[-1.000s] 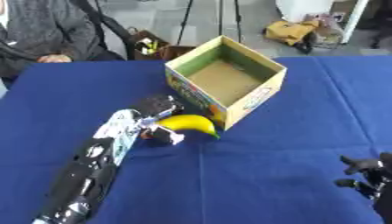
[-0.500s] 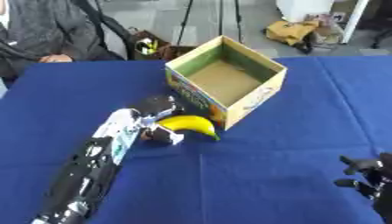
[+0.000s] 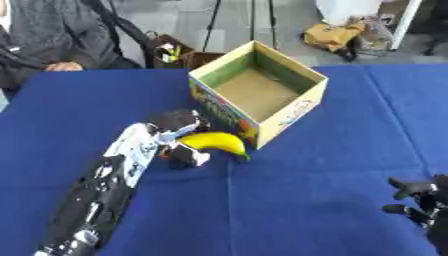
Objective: Pick up objects on the table and place them in the box.
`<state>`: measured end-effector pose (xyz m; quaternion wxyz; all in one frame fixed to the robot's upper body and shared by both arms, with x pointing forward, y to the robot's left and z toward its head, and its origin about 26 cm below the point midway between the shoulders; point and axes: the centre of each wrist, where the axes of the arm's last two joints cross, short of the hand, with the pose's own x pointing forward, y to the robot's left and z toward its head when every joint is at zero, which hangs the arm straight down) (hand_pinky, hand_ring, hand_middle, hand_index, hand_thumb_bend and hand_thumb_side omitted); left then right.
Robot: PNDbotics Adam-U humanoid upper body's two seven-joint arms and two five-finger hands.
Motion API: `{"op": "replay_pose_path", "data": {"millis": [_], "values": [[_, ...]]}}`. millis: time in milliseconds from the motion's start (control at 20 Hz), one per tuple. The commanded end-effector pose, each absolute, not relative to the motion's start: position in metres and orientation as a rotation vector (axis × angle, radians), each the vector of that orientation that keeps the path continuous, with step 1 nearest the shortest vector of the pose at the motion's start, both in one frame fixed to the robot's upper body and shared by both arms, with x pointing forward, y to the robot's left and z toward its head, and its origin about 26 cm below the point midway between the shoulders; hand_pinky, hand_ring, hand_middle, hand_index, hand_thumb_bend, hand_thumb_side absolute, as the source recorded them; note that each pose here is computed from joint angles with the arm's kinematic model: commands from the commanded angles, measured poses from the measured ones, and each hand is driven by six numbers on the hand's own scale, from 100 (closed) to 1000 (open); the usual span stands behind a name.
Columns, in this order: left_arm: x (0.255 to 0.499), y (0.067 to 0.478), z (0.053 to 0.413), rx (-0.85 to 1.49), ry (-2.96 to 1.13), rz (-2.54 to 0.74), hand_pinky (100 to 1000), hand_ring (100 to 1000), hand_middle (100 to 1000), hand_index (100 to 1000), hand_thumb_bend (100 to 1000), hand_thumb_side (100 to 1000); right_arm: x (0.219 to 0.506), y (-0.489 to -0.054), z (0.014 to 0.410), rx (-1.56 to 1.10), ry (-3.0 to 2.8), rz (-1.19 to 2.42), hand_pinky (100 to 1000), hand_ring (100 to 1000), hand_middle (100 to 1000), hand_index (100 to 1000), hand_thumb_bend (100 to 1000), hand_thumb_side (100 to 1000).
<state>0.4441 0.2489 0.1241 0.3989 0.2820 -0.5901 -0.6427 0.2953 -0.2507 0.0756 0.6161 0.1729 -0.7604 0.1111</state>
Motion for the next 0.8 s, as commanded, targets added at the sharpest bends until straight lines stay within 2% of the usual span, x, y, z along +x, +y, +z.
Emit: {"op": "replay_pose_path", "data": {"millis": [50, 800], "values": [[0.445, 0.260, 0.141, 0.760, -1.505, -1.612, 698, 566, 527, 747, 100, 368, 0.297, -0.252, 0.083, 0.397, -1.774, 0.268, 652, 964, 537, 626, 100, 836], [0.443, 0.266, 0.163, 0.795, -1.550, -1.576, 696, 556, 516, 731, 100, 344, 0.296, -0.254, 0.081, 0.391, -1.770, 0.263, 652, 964, 537, 626, 100, 836]]}}
